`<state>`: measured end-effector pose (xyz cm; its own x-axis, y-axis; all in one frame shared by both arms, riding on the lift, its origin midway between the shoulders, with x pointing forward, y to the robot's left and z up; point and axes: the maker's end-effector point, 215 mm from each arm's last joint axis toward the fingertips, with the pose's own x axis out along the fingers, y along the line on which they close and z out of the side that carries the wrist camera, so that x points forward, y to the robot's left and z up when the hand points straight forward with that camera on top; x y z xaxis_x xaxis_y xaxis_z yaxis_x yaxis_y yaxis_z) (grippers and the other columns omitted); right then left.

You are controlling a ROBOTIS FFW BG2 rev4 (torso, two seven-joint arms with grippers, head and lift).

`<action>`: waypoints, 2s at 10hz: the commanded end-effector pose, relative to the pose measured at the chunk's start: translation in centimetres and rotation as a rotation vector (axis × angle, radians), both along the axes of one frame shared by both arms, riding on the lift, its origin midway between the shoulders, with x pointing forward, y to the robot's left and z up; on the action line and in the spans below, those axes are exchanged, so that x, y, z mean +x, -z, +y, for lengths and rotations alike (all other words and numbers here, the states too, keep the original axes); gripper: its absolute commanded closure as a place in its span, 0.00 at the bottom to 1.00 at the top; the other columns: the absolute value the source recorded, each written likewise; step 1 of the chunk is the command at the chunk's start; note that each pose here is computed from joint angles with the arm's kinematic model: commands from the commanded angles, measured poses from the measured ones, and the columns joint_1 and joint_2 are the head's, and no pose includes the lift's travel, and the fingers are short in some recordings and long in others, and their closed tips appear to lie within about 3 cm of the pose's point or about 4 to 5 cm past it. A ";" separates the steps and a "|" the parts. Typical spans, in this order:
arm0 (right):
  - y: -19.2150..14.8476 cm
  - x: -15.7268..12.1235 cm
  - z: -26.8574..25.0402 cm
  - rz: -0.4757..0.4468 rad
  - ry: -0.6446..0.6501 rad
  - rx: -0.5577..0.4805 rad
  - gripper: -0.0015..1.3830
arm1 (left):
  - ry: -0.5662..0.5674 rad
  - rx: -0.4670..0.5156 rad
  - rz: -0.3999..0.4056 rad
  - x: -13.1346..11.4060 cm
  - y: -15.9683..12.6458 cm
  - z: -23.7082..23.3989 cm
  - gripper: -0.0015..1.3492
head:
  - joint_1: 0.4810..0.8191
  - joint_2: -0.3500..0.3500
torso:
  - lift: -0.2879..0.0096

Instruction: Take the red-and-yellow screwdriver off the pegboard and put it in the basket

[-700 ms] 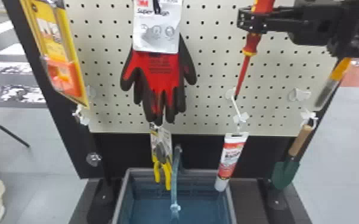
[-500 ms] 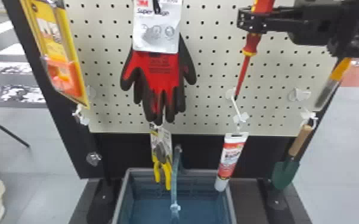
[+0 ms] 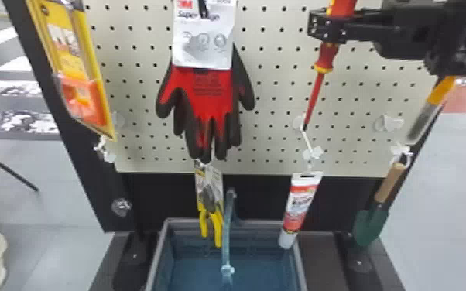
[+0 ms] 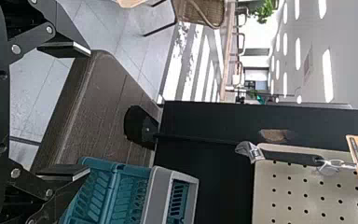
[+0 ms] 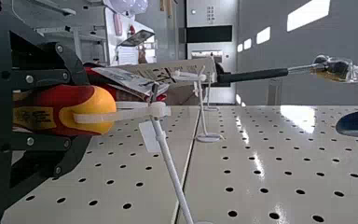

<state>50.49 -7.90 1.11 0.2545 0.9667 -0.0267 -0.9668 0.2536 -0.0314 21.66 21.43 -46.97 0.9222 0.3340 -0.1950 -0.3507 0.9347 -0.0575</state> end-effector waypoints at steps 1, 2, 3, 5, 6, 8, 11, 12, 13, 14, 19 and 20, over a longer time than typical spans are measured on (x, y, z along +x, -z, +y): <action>-0.3 -0.1 -0.1 -0.007 0.001 0.000 0.81 | -0.001 -0.001 0.000 0.0 0.0 0.0 0.29 | 0.20 0.50 | 0.63; -0.4 -0.4 0.0 -0.010 0.000 0.003 0.81 | -0.001 0.001 0.002 -0.1 0.1 0.1 0.29 | 0.20 0.50 | 0.63; -0.7 -0.8 0.3 -0.013 -0.007 0.007 0.81 | -0.002 0.001 0.004 -0.1 0.1 0.1 0.29 | 0.20 0.50 | 0.63; -1.1 -0.8 0.3 -0.024 -0.005 0.005 0.81 | 0.001 0.001 0.003 0.0 0.1 0.0 0.29 | 0.20 0.50 | 0.63; -1.5 -0.9 0.3 -0.034 -0.002 0.002 0.81 | 0.002 0.002 0.003 0.0 0.1 0.1 0.29 | 0.20 0.50 | 0.63; -2.3 -1.5 0.7 -0.048 -0.013 0.007 0.81 | 0.004 0.002 0.004 0.0 0.1 0.1 0.29 | 0.20 0.50 | 0.63; -3.1 -3.2 0.4 -0.090 0.002 0.015 0.81 | 0.004 0.002 0.005 -0.1 0.1 0.1 0.29 | 0.20 0.50 | 0.63; -2.8 -4.1 0.0 -0.091 0.016 0.027 0.81 | 0.005 0.001 0.005 -0.1 0.1 0.0 0.29 | 0.20 0.50 | 0.63; -1.9 -5.1 -0.3 -0.073 0.028 0.054 0.81 | 0.006 0.002 0.004 0.0 0.1 0.0 0.29 | 0.20 0.50 | 0.63; -0.9 -5.4 -0.5 -0.051 0.036 0.070 0.81 | 0.004 0.001 0.004 0.0 0.1 0.0 0.29 | 0.20 0.50 | 0.63; 0.4 -7.3 -2.8 -0.030 0.151 0.246 0.81 | 0.007 -0.003 0.005 0.2 0.2 -0.4 0.29 | 0.20 0.50 | 0.63; 1.1 -7.1 -3.8 -0.011 0.191 0.283 0.81 | 0.006 -0.004 0.005 0.2 0.2 -0.4 0.29 | 0.20 0.50 | 0.63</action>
<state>43.51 -11.12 0.32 0.4145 0.8830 0.2201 -0.9082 0.4166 0.0391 21.89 21.02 -47.13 0.9237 0.3263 -0.2007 -0.3440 0.9371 -0.0597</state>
